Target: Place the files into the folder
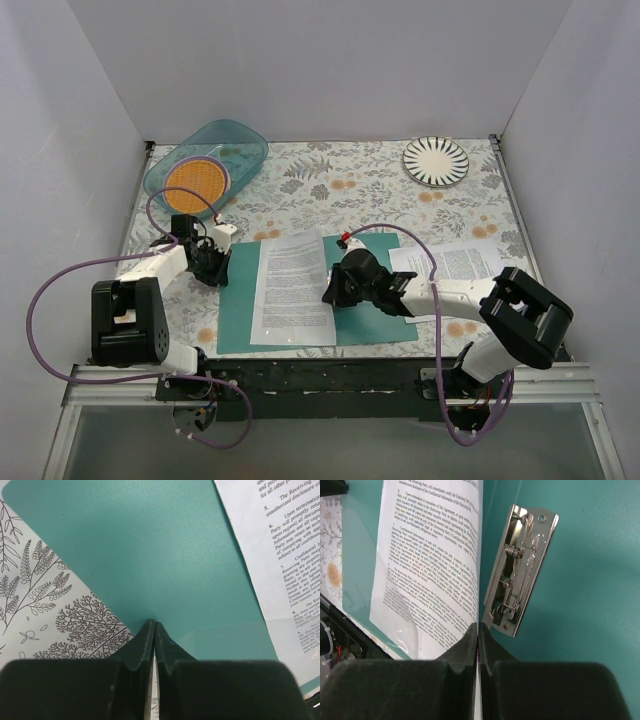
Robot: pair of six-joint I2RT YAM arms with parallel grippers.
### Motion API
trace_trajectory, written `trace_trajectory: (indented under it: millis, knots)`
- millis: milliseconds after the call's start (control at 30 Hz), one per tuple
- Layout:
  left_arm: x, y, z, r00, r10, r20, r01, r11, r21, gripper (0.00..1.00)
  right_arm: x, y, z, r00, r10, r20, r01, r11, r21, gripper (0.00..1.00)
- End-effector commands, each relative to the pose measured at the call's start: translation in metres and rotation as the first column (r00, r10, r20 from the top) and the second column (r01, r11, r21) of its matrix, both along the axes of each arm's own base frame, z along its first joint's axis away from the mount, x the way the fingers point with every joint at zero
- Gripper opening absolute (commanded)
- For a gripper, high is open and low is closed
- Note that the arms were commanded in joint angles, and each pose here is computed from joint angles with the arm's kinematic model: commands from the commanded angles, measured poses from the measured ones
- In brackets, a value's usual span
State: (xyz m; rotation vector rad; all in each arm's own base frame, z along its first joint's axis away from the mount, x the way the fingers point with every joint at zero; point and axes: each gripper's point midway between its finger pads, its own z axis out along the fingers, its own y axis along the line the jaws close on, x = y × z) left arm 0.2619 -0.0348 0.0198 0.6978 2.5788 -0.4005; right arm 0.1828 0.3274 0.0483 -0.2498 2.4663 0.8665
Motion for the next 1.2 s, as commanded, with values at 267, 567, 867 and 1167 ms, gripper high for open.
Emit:
trace_trajectory:
  millis: [267,567,867,1167]
  knots:
    - [-0.008,-0.004,0.008,1.000,-0.023,0.021,0.024,1.000,-0.018,0.00,0.035,0.050,0.027,0.998,-0.020,0.061,0.013,0.995,0.100,0.05]
    - [-0.012,-0.006,0.007,0.999,-0.027,0.017,0.028,0.999,-0.026,0.00,0.044,0.062,0.020,0.999,-0.028,0.038,0.025,0.996,0.084,0.03]
    - [-0.014,-0.007,0.009,0.999,-0.031,0.017,0.032,0.999,-0.033,0.00,0.057,0.068,0.008,0.999,-0.049,-0.005,0.050,0.998,0.035,0.01]
    - [-0.016,-0.009,0.009,0.999,-0.036,0.017,0.036,0.999,-0.038,0.00,0.046,0.068,0.012,0.998,-0.039,-0.050,0.041,0.998,0.055,0.01]
